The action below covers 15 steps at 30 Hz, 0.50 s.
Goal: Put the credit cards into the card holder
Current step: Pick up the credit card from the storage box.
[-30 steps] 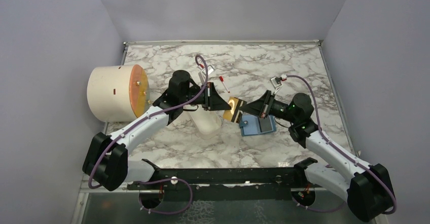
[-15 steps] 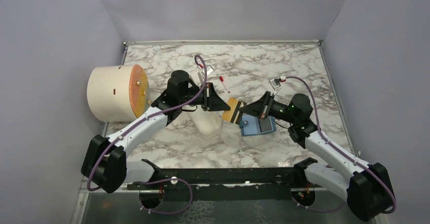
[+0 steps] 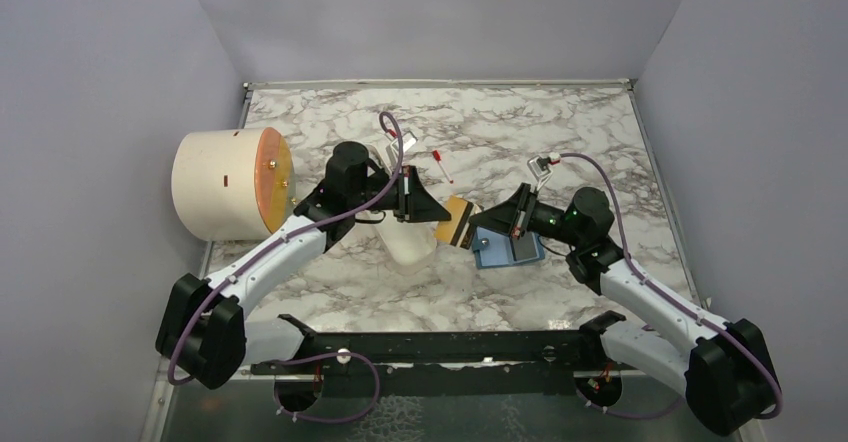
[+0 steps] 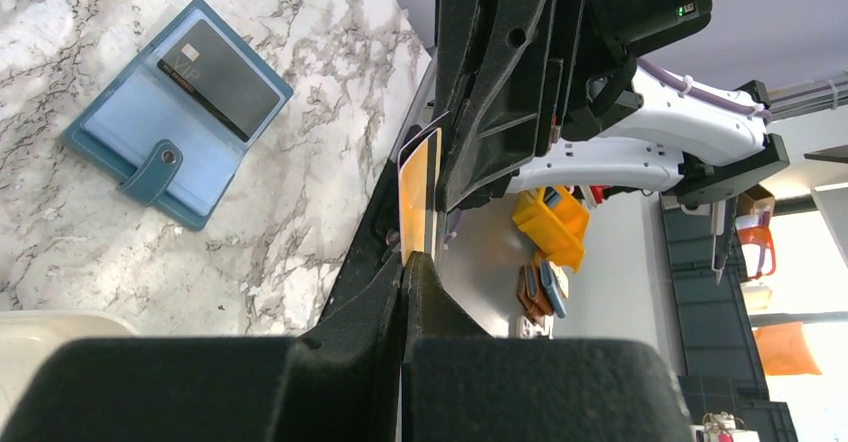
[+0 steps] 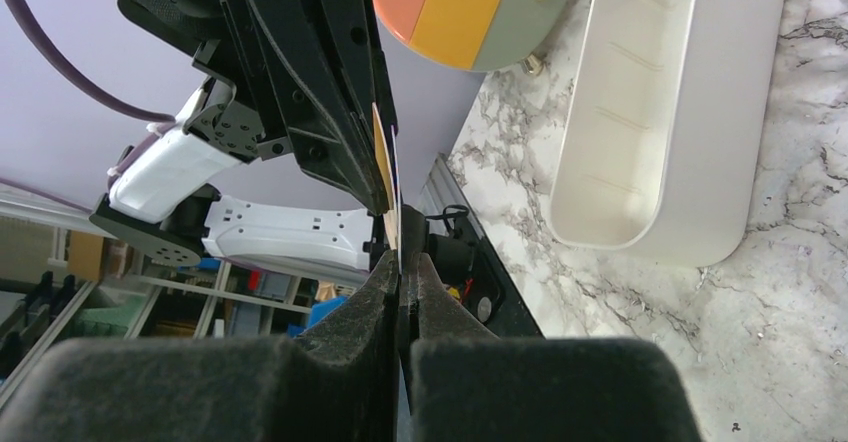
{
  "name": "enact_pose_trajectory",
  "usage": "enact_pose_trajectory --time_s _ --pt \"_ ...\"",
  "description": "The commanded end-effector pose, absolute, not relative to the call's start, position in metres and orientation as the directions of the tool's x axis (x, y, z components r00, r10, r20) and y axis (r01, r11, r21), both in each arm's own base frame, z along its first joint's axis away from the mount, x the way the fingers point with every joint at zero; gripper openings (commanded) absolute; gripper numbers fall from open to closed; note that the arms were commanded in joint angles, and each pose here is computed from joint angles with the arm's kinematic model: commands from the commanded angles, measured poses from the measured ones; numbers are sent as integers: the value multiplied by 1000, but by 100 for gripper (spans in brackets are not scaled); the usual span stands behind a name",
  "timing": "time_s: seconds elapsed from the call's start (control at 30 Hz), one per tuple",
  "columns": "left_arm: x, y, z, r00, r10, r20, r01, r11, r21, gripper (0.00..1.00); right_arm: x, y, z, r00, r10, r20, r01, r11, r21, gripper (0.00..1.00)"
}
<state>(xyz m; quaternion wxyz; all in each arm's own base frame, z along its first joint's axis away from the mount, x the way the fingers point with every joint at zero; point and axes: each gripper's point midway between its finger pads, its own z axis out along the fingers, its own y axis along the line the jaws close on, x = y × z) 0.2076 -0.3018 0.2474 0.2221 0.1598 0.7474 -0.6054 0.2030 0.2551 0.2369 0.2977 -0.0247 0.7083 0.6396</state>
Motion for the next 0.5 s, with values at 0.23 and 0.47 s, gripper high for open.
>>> enact_pose_trajectory --time_s 0.23,0.47 --pt "215 -285 258 -830 -96 -550 517 239 -822 0 194 254 222 -835 314 -452 -413 187 891 1" --pt "221 -276 244 -820 -89 -566 520 300 -800 0 196 251 212 -837 306 -453 -387 253 887 1"
